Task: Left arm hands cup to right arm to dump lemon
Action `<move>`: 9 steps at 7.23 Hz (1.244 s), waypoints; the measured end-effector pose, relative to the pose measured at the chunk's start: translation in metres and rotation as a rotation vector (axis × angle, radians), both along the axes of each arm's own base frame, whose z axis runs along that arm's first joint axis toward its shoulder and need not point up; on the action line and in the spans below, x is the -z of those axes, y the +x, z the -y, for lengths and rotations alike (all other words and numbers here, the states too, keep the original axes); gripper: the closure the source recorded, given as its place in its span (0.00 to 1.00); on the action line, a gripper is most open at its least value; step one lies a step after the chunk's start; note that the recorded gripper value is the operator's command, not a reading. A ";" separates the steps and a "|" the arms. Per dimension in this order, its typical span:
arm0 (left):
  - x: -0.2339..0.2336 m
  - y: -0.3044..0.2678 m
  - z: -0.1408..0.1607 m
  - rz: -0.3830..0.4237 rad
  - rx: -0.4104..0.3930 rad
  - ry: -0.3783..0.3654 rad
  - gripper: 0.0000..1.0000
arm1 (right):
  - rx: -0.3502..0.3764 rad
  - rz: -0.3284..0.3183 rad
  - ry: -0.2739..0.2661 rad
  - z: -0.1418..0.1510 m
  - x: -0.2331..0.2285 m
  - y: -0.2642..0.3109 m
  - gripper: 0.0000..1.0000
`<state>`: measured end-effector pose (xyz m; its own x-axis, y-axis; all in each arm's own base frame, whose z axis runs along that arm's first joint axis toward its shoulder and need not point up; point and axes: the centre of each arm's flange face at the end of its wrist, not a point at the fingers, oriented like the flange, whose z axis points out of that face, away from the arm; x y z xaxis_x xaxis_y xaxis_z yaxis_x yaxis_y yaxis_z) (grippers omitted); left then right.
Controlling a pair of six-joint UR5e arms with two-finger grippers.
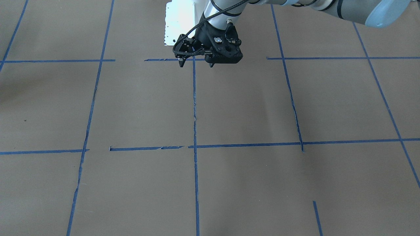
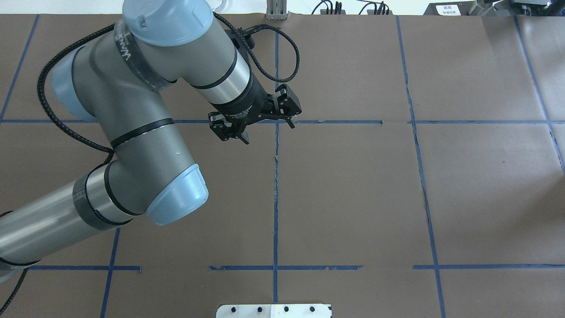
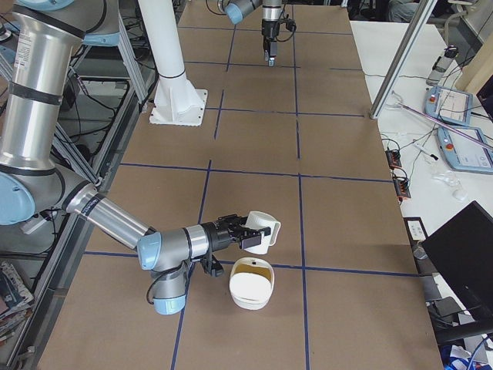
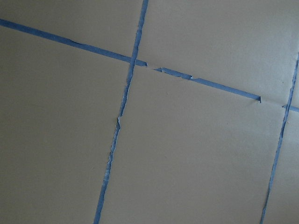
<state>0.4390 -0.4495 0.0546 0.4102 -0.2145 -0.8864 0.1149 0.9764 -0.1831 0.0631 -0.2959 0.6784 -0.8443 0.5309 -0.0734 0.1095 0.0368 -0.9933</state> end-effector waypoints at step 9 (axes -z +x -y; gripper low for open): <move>-0.009 -0.030 0.021 0.004 0.055 -0.003 0.00 | 0.071 -0.626 0.300 0.198 0.238 -0.111 0.56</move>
